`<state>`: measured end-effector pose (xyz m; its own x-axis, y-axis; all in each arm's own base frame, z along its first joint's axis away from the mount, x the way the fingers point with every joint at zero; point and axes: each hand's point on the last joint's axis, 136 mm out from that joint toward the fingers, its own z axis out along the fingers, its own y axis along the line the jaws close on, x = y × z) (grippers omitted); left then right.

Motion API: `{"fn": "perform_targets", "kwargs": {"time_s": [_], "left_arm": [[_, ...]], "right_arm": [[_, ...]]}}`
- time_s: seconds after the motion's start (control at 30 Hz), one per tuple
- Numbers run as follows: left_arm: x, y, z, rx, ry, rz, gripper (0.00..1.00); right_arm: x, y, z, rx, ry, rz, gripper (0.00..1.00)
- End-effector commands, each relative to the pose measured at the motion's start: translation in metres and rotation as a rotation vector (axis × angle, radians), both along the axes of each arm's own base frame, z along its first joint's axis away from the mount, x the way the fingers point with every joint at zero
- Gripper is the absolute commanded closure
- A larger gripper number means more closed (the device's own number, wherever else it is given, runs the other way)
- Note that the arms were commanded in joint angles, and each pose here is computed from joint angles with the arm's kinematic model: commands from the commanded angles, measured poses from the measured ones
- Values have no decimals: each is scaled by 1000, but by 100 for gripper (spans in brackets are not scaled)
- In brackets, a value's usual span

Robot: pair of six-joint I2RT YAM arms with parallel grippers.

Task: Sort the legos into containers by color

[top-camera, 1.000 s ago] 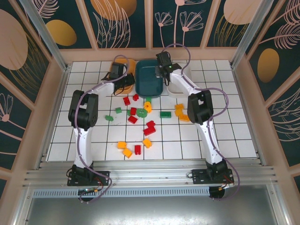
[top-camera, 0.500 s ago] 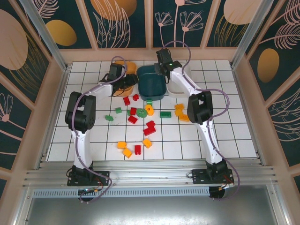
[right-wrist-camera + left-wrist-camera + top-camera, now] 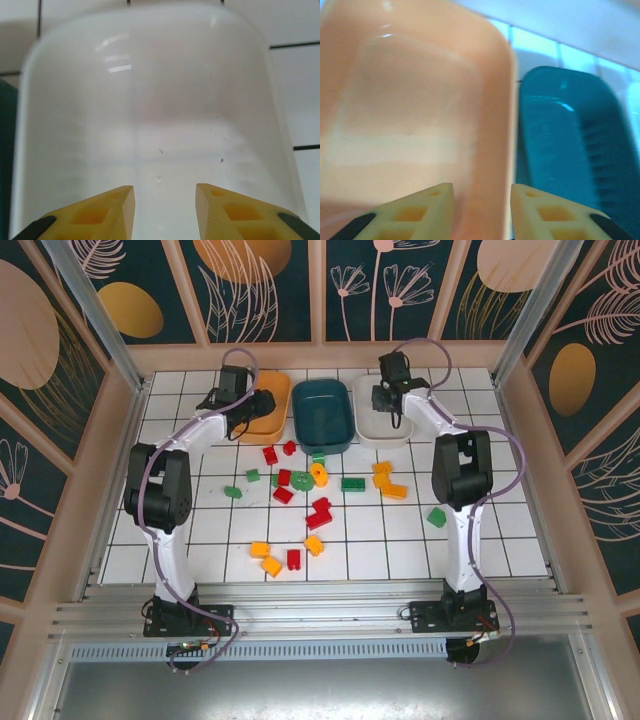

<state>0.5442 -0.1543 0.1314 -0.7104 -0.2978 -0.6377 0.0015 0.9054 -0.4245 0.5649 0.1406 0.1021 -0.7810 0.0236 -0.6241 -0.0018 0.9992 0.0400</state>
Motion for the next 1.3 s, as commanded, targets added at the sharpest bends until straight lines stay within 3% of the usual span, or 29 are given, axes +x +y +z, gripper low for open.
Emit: {"fn": "perform_targets", "kwargs": {"time_s": [0.0,0.1,0.47,0.93,1.1,1.27], "left_arm": [[-6,13,-27,116,66,3,71],[-7,9,-44,112,105,-23,78],[-21,-7,-61,47,154,-100,89],[-35,-44,-49,-59,139,-179,92],[-33,-59,-49,-152,147,-205,92],[-29,-54,-50,-103,144,-197,92]], "right_arm": [[-12,26,-11,17,30,95,64],[-19,38,-21,30,57,130,66],[-28,73,-16,139,71,214,70],[-27,85,9,243,42,239,71],[-31,89,19,298,31,253,71],[-36,85,17,295,33,250,71]]}}
